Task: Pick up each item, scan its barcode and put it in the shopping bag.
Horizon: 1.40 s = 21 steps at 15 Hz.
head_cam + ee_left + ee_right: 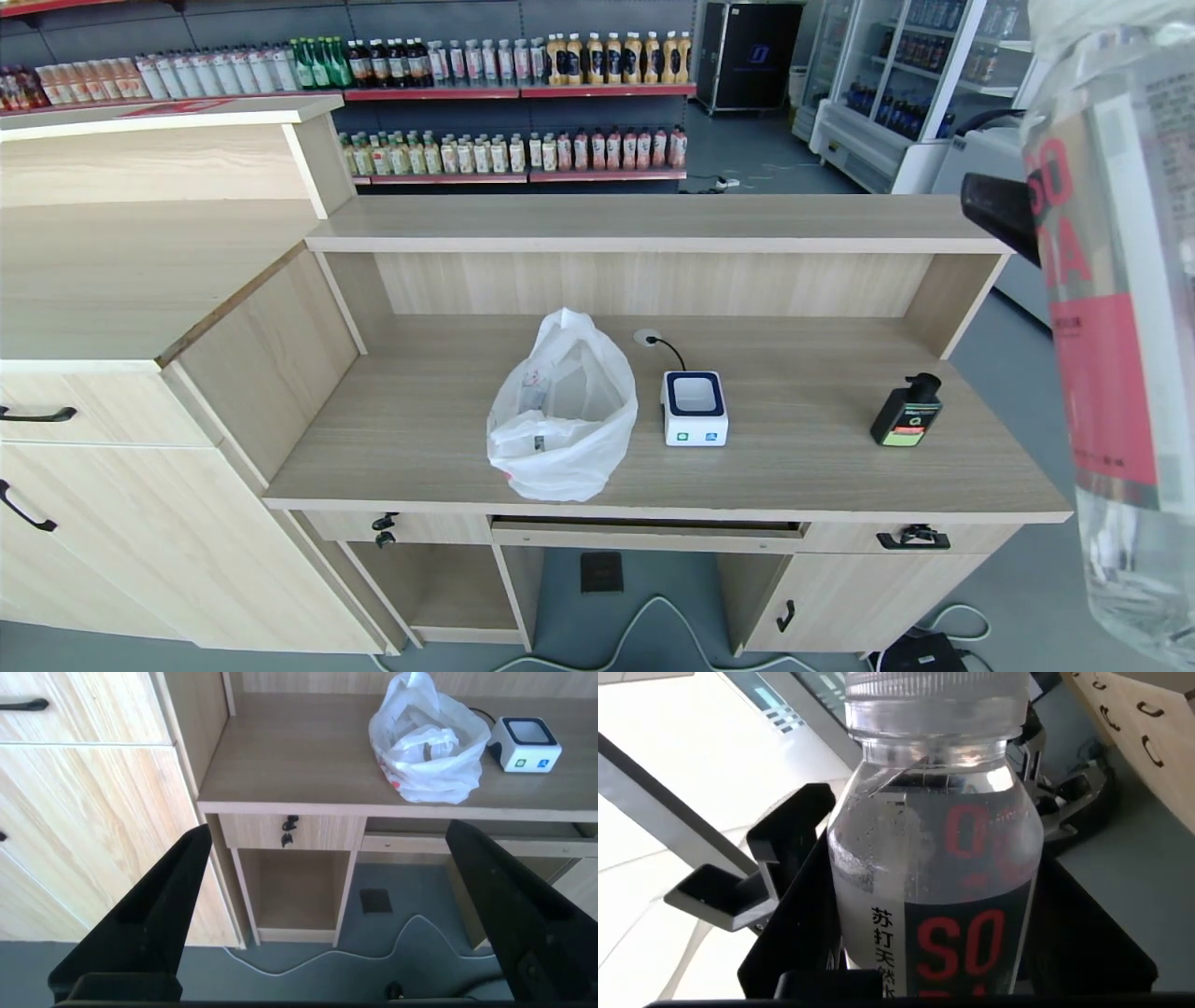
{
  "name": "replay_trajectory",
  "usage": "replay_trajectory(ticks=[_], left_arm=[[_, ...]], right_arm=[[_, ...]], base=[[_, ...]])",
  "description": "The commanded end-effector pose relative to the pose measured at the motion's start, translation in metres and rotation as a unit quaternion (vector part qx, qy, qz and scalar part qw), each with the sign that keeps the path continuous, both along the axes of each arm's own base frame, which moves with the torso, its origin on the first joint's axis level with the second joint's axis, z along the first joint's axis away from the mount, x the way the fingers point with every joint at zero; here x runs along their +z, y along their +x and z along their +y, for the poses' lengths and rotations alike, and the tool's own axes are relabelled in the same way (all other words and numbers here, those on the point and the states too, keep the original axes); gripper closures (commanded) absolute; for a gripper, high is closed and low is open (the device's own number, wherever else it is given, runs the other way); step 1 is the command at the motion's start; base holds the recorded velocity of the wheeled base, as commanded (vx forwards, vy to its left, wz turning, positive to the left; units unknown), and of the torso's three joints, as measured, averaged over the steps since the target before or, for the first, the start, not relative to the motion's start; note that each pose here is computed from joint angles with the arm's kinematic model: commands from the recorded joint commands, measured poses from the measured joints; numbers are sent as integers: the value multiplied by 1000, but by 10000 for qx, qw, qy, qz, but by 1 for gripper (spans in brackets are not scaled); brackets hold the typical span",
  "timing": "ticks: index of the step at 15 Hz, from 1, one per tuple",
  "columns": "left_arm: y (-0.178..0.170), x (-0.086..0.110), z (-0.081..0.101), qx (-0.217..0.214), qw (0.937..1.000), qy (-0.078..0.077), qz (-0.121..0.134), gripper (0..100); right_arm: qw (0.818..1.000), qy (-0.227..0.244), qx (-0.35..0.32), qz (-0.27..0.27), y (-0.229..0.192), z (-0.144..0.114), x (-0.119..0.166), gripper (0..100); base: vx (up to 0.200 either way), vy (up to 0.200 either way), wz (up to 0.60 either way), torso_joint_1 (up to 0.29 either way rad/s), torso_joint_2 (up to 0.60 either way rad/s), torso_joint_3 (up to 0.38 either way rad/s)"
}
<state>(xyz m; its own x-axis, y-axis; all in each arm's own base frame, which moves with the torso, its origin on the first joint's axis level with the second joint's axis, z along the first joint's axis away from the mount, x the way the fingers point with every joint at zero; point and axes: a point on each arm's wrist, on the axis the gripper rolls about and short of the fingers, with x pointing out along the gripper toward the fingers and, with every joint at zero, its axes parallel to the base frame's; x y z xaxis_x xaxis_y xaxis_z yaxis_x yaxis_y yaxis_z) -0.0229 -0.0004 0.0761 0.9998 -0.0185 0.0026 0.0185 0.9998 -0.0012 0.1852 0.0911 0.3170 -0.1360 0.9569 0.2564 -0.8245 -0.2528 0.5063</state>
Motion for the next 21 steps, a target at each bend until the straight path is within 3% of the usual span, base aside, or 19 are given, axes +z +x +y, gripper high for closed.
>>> replay_trajectory(ticks=[1, 21], left_arm=[[0, 0, 0, 1, 10000, 6, -3, 0], [0, 0, 0, 1, 10000, -1, -3, 0]], right_arm=[[10000, -14, 1, 42, -1, 0, -2, 100], [10000, -68, 65, 30, -6, -1, -4, 100]], base=[[0, 0, 0, 0, 0, 0], [0, 0, 0, 0, 0, 0]])
